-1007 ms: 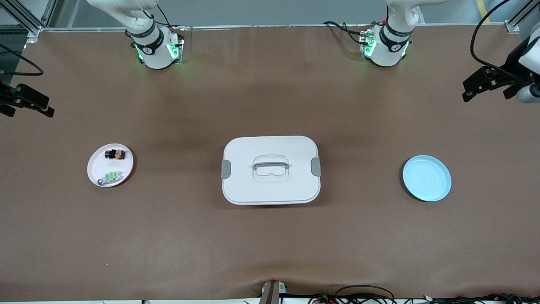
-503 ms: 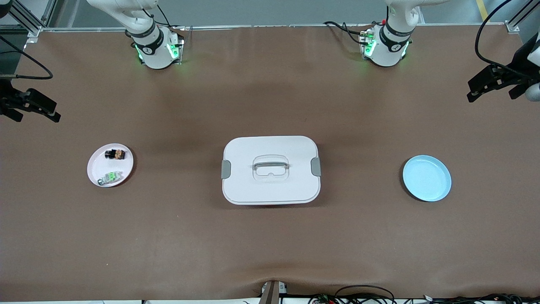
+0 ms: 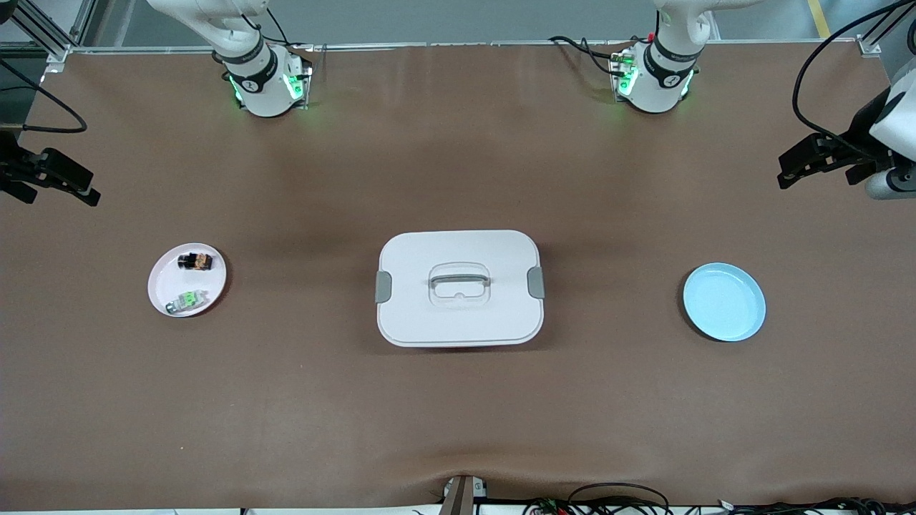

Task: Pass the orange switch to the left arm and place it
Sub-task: 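Move the right gripper down toward the orange switch on the white plate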

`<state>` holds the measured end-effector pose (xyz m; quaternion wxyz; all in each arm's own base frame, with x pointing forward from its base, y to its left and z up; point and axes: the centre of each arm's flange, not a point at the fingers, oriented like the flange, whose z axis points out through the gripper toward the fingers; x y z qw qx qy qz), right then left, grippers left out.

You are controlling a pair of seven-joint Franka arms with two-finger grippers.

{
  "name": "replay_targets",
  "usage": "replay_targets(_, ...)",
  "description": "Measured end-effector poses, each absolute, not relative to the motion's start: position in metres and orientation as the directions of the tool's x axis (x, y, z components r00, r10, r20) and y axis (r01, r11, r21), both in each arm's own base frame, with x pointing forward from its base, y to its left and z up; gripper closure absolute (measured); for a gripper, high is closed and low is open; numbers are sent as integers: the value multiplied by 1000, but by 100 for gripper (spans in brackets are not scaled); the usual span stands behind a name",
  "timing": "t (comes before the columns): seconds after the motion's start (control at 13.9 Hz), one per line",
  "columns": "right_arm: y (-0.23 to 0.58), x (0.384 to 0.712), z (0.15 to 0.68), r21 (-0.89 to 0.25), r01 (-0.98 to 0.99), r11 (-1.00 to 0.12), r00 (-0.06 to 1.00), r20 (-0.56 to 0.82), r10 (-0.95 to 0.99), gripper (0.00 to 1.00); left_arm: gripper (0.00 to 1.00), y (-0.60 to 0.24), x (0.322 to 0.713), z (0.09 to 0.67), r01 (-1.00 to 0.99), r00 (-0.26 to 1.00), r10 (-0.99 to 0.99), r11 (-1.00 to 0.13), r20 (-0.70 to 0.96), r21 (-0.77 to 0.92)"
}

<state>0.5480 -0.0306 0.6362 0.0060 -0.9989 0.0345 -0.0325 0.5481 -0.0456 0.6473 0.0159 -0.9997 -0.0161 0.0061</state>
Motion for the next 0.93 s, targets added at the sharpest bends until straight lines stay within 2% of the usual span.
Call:
replay_targets(0.43,-33,554,612,-9,-73,-997,997,15,-73,0,0,-47,549,651,31,1000,30,-999,4,-30)
replay_targets(0.72,-41,567,562,22,-77,-997,994,-70,-79,0,0,-47,549,652,29,1000,29,-999,6,-30)
replay_targets(0.93,-43,572,505,30,-74,-997,990,-120,-78,0,0,-47,549,652,29,1000,29,-999,6,-30)
